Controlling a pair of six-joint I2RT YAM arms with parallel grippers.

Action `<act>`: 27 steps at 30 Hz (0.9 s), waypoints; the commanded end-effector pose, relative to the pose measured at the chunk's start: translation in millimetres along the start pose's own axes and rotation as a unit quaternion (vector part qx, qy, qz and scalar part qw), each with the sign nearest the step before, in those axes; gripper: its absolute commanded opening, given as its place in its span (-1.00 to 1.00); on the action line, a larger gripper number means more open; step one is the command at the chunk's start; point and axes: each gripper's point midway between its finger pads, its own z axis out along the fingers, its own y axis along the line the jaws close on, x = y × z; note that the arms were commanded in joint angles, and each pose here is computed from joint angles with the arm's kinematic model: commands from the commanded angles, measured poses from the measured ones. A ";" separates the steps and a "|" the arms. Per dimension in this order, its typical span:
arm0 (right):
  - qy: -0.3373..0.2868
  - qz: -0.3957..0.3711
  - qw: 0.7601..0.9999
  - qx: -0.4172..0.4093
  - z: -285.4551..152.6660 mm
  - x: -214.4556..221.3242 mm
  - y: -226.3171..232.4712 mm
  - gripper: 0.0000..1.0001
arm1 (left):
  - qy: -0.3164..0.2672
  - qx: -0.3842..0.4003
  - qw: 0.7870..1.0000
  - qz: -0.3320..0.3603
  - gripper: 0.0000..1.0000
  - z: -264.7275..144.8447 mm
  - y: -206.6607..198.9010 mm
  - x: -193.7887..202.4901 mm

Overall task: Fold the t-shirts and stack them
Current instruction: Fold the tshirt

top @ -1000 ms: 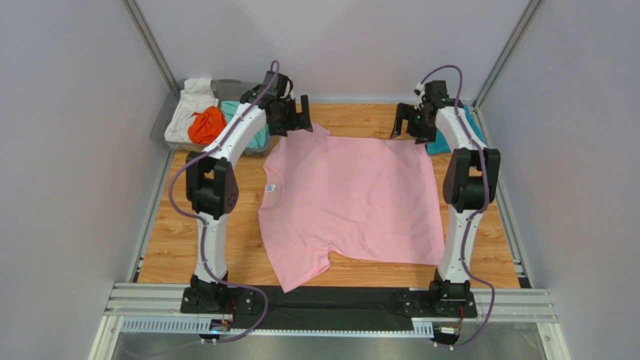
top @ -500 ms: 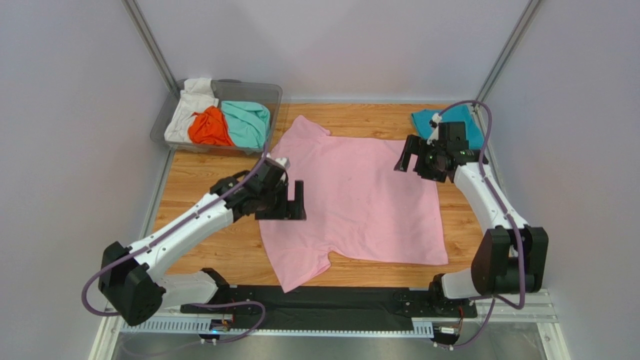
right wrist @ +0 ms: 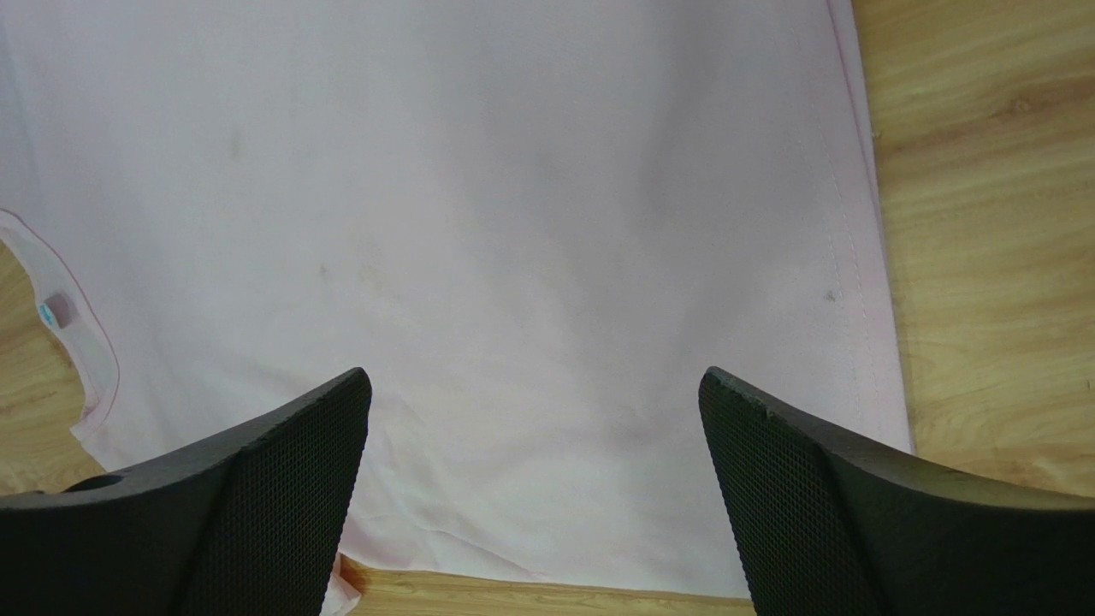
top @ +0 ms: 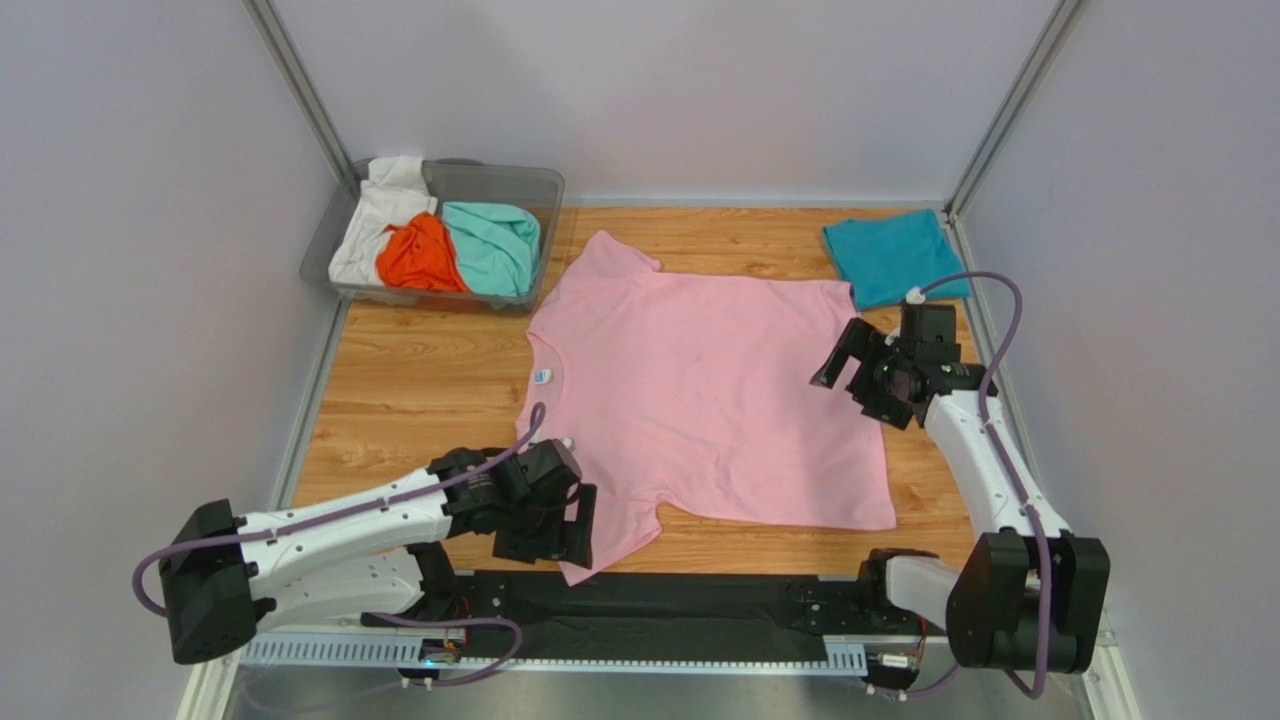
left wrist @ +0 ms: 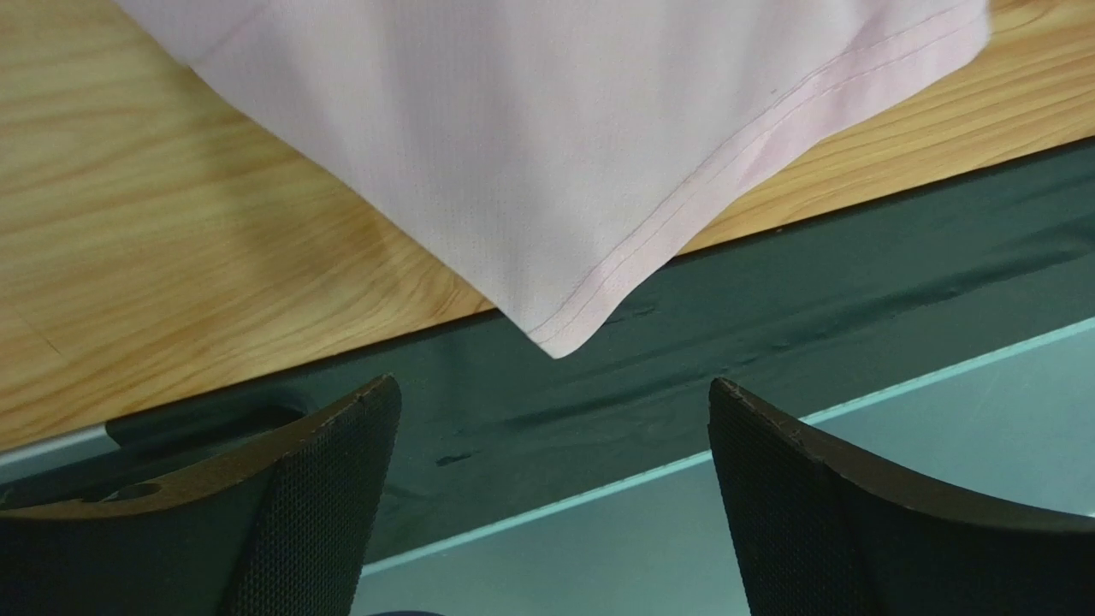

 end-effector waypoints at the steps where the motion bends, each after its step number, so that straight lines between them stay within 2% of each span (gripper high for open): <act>1: -0.024 0.023 0.999 0.011 -8.4 -0.9 -4.4 1.00 | 0.002 0.020 0.999 -0.029 0.85 4.0 -14.5 6.2; 6: -0.071 0.031 0.995 0.058 -24.4 -1.3 -25.5 1.00 | 0.017 0.009 1.000 -0.021 0.52 17.5 -18.7 13.0; 13: -0.103 0.045 0.986 0.125 -44.7 0.7 -51.6 1.00 | 0.034 -0.022 0.999 -0.033 0.32 32.4 -7.0 25.6; 17: -0.109 0.076 0.983 0.125 -44.7 7.6 -54.3 1.00 | 0.035 -0.019 0.999 -0.026 0.17 39.4 -12.0 23.4; 22: -0.098 0.136 0.975 0.144 -46.6 26.9 -63.6 1.00 | 0.058 -0.036 0.997 -0.022 -0.25 49.6 -10.2 29.4; 23: -0.092 0.153 0.973 0.146 -45.0 33.7 -65.7 1.00 | 0.059 -0.037 0.997 -0.023 -0.39 50.2 -9.6 29.7; 27: -0.061 0.187 0.970 0.144 -46.1 60.8 -68.4 1.00 | 0.055 -0.039 0.997 -0.022 -0.70 49.3 -9.1 28.6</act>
